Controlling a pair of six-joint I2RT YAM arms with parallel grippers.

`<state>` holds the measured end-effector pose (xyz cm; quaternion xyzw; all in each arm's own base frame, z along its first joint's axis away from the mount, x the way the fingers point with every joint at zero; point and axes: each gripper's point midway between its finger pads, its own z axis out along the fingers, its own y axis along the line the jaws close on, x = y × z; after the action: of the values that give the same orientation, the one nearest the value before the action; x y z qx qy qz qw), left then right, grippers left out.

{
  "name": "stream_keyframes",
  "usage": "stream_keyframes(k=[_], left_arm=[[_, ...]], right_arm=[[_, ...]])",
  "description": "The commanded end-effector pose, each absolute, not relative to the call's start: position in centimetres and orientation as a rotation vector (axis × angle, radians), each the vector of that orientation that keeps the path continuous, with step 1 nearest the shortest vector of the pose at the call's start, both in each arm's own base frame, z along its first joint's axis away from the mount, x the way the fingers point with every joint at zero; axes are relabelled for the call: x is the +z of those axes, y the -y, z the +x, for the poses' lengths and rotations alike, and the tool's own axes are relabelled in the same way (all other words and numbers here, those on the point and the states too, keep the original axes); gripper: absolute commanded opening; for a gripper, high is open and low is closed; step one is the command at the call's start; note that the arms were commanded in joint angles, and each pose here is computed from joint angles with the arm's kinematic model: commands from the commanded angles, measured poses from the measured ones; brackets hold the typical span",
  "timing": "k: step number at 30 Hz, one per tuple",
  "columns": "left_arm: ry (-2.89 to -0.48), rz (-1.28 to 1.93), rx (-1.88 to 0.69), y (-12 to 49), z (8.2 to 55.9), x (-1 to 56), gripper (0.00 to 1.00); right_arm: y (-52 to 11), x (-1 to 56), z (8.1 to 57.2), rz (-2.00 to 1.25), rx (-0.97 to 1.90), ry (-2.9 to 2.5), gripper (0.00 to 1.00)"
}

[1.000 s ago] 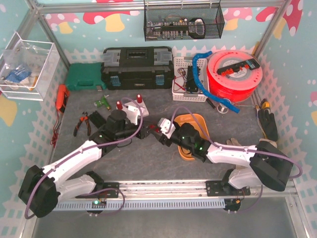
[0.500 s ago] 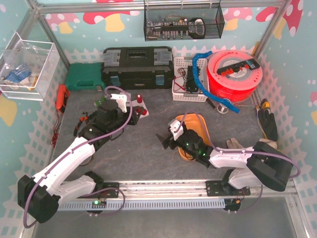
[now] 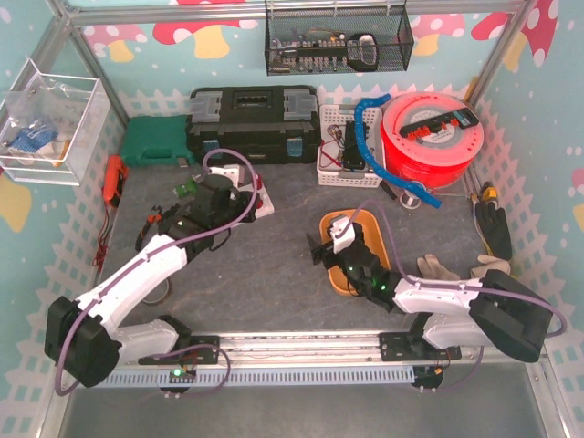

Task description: Install the large spring

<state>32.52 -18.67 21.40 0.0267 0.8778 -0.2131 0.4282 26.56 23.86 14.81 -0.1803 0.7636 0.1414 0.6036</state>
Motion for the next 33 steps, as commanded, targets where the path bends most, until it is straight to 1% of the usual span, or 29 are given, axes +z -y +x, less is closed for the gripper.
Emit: stream_keyframes(k=[1, 7, 13, 18, 22, 28, 33], left_arm=[[-2.126, 0.075, -0.436, 18.4, 34.3, 24.6, 0.00], [-2.141, 0.101, -0.337, 18.8, 36.5, 24.2, 0.00], [-2.203, 0.108, -0.246, 18.6, 37.9, 21.6, 0.00], [-2.256, 0.155, -0.303, 20.4, 38.8, 19.4, 0.00], [-2.303, 0.168, -0.247, 20.7, 40.3, 17.1, 0.00], [-2.318, 0.152, -0.229, 20.8, 42.2, 16.2, 0.00], [-2.346, 0.174, -0.231, 21.1, 42.6, 15.0, 0.00]], right_arm=[[-22.2, 15.8, 27.4, -0.334, 0.226, -1.782, 0.99], [-20.1, 16.9, 27.3, -0.304, 0.138, -1.767, 0.99], [-18.2, 18.4, 26.9, -0.228, 0.151, -1.709, 0.99], [-17.4, 18.8, 26.8, -0.199, 0.151, -1.695, 0.99], [-17.4, 18.8, 26.7, -0.200, 0.161, -1.691, 0.99], [-17.5, 18.8, 26.6, -0.207, 0.168, -1.689, 0.99], [-17.4, 18.6, 26.7, -0.207, 0.159, -1.691, 0.99]])
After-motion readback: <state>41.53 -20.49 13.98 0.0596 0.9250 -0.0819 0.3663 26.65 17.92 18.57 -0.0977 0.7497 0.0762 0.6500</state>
